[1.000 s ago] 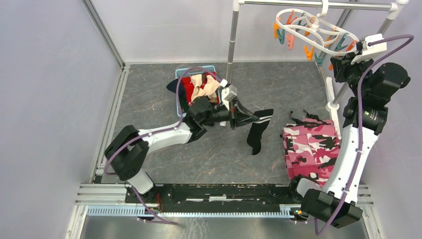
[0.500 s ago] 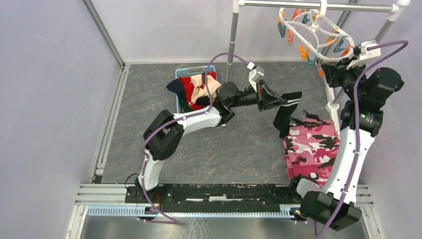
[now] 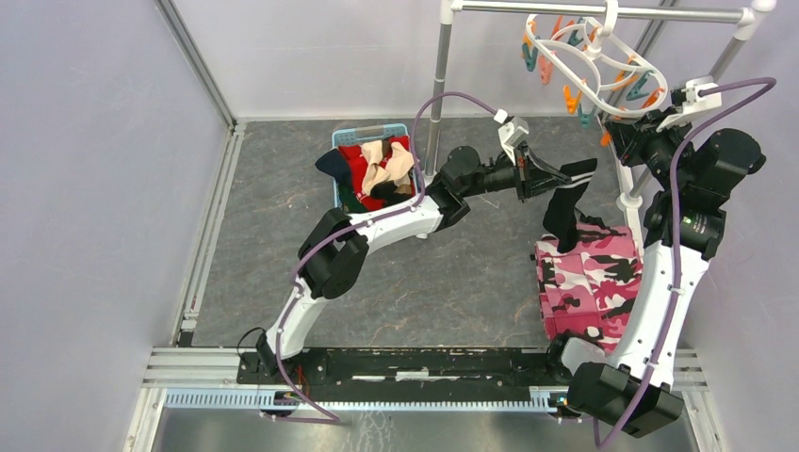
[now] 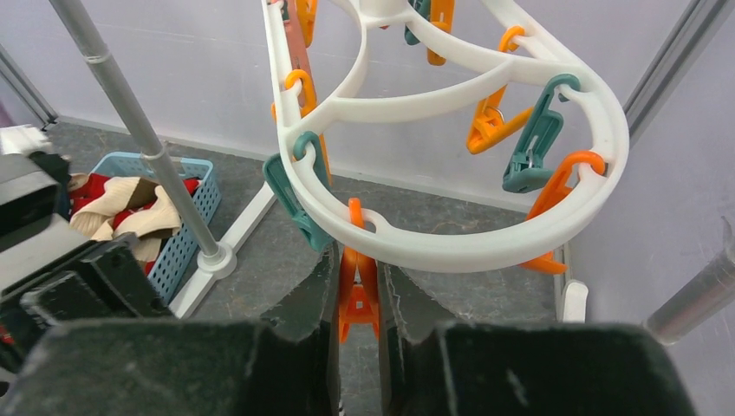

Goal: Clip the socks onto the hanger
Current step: Clamp the sock onto the hanger.

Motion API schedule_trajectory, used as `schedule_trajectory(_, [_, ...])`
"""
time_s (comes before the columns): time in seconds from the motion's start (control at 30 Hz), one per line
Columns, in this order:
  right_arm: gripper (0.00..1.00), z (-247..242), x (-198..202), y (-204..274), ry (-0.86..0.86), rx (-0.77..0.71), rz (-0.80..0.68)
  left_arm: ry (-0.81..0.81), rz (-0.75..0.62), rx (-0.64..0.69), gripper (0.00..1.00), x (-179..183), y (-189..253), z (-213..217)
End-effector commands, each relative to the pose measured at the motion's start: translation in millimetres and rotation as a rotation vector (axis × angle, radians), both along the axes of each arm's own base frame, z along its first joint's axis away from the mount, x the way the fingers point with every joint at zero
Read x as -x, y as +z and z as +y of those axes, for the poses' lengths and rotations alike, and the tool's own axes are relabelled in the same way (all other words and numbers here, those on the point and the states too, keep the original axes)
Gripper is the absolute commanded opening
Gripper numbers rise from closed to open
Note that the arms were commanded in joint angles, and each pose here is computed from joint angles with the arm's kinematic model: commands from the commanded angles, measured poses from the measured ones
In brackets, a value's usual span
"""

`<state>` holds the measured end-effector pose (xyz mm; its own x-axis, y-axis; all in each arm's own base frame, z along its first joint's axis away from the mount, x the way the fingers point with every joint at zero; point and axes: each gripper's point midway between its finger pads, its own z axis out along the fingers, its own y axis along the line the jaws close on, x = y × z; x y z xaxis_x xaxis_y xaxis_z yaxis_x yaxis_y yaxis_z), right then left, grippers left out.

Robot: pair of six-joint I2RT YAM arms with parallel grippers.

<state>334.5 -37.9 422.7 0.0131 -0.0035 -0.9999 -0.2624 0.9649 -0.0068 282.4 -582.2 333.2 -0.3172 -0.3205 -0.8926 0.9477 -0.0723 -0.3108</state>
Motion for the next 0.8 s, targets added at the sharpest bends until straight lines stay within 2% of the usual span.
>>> schedule_trajectory(0.0, [0.12,11.1,3.9,10.0,0.05,-0.001,-0.034,0.027,-0.071,0.001,0.02,-13.5,9.7,-6.9])
schedule_trajectory(0.33, [0.12,17.5,5.0,8.3,0.086,0.0,-0.033,-0.246,-0.12,0.14,0.02,-6.6,29.4,4.0])
schedule_trajectory(0.77, [0.12,33.0,8.2,7.4,0.162,-0.001,-0.036,-0.288,-0.117,0.189,0.02,-5.5,39.9,6.7])
